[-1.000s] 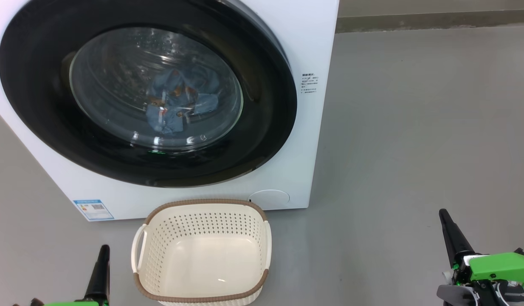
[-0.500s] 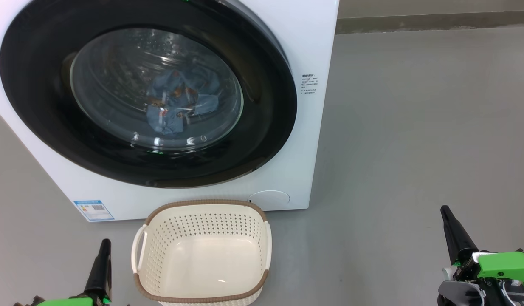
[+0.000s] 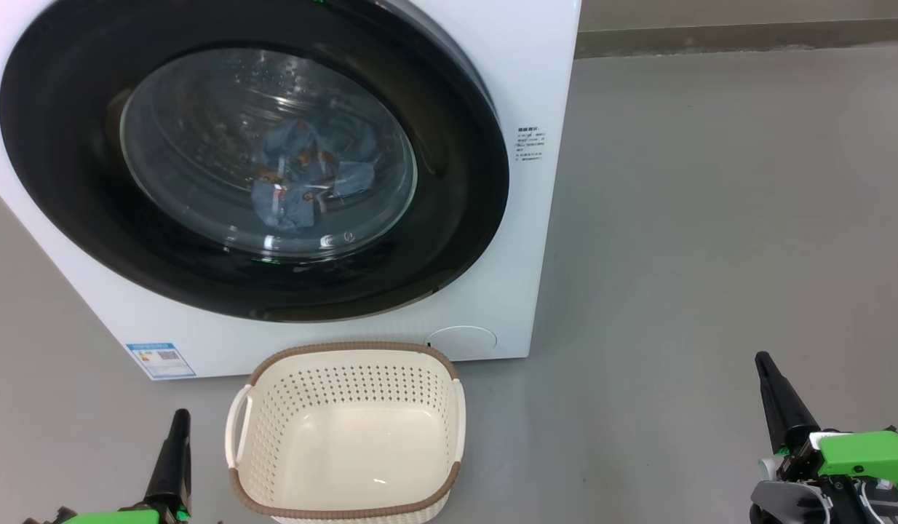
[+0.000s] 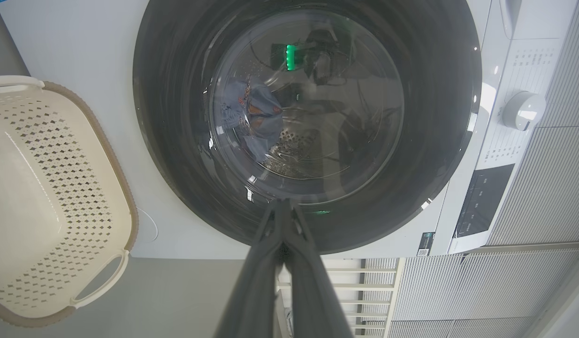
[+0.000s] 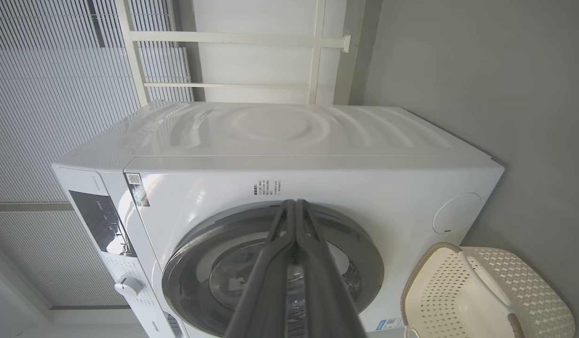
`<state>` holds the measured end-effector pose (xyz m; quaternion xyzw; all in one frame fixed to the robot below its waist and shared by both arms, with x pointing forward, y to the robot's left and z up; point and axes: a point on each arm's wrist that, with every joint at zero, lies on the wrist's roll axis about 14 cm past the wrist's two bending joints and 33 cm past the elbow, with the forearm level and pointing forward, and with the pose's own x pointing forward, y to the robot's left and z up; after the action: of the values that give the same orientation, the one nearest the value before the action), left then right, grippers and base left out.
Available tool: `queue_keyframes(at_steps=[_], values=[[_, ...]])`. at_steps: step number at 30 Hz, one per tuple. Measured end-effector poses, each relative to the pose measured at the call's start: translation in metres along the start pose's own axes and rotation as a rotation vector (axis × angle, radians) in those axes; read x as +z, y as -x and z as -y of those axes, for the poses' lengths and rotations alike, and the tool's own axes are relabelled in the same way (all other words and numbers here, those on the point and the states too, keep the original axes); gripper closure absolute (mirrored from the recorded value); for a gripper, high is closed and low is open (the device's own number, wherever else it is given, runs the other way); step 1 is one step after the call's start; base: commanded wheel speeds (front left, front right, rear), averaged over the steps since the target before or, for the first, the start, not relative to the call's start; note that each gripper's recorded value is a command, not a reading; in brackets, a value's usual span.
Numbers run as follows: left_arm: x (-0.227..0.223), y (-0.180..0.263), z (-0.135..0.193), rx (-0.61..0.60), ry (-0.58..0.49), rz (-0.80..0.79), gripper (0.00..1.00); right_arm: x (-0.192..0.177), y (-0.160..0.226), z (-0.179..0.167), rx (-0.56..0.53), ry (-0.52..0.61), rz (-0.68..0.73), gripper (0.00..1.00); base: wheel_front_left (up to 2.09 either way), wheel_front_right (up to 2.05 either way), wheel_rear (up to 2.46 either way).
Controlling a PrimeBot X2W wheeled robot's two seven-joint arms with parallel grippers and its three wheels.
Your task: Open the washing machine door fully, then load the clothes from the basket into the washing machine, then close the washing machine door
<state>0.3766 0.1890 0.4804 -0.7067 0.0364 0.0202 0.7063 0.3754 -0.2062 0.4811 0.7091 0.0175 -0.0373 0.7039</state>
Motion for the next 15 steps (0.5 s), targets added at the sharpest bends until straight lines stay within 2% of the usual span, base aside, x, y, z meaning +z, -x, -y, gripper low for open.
queue_keyframes(at_steps=[15], values=[[-0.0001,0.0000,0.0000,0.000,0.000,0.000,1.00,0.0001,0.0000,0.0000,0.000,0.000,0.000,1.00,0.00,0.00,0.00]])
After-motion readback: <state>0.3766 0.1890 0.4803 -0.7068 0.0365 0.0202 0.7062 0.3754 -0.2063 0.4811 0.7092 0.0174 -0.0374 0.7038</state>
